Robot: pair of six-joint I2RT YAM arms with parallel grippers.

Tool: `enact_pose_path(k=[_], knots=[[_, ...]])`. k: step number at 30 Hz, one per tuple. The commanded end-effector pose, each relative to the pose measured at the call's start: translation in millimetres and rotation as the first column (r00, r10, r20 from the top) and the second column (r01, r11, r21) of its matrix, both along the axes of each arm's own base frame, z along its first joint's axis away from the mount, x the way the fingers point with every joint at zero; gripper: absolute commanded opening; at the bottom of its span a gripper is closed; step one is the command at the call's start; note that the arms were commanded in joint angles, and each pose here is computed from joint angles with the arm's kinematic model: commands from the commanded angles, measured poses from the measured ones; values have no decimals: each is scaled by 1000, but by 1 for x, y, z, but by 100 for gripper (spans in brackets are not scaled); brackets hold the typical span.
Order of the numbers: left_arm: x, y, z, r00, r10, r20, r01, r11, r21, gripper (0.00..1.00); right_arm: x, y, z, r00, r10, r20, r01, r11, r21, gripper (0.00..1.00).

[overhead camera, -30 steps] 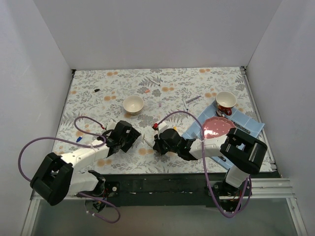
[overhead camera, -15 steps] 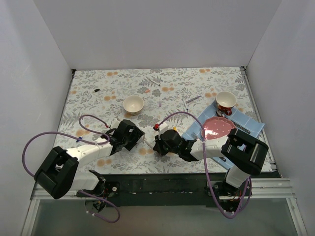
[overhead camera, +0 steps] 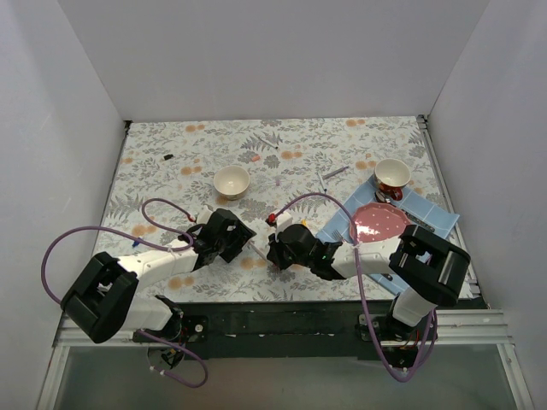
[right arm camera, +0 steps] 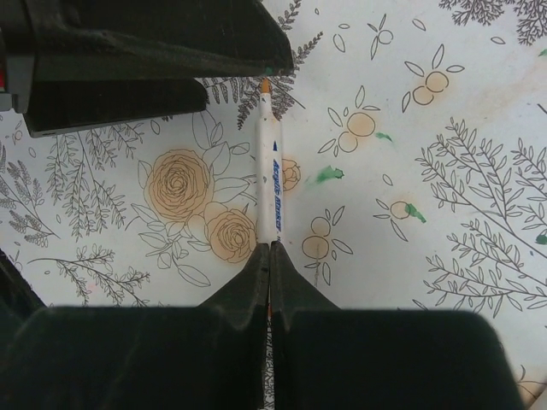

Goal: Insert the pens into the pen caps
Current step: Grab a barrel on the table with the right arm

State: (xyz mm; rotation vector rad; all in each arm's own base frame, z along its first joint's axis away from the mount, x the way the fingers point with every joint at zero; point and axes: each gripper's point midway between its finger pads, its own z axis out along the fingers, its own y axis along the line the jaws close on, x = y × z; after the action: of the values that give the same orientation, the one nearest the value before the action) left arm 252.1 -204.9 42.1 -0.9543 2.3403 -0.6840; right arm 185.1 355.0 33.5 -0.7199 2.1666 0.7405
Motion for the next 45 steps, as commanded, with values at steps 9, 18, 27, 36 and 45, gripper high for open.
enact_pose_path(k=[9, 18, 27, 36, 45], knots=[[-4, 0, 4, 1000, 22, -17, -22, 1000, -14, 67, -12, -6, -8, 999, 22, -31, -24, 997, -69, 21], [-4, 9, 11, 999, 48, 12, -48, 999, 4, 68, -19, -7, -23, 998, 41, -41, -47, 986, -161, 30], [-9, 17, 12, 997, 82, 5, -82, 997, 0, 68, -32, -24, -49, 999, -12, 34, 27, 882, -470, 22], [-15, 28, 8, 992, 124, -14, -123, 992, 24, 71, -34, -32, -66, 998, -52, 35, 63, 855, -515, 1], [-10, 12, 27, 997, 75, 16, -74, 996, -44, 71, -39, 2, -7, 998, -7, 61, 18, 981, -194, 1]])
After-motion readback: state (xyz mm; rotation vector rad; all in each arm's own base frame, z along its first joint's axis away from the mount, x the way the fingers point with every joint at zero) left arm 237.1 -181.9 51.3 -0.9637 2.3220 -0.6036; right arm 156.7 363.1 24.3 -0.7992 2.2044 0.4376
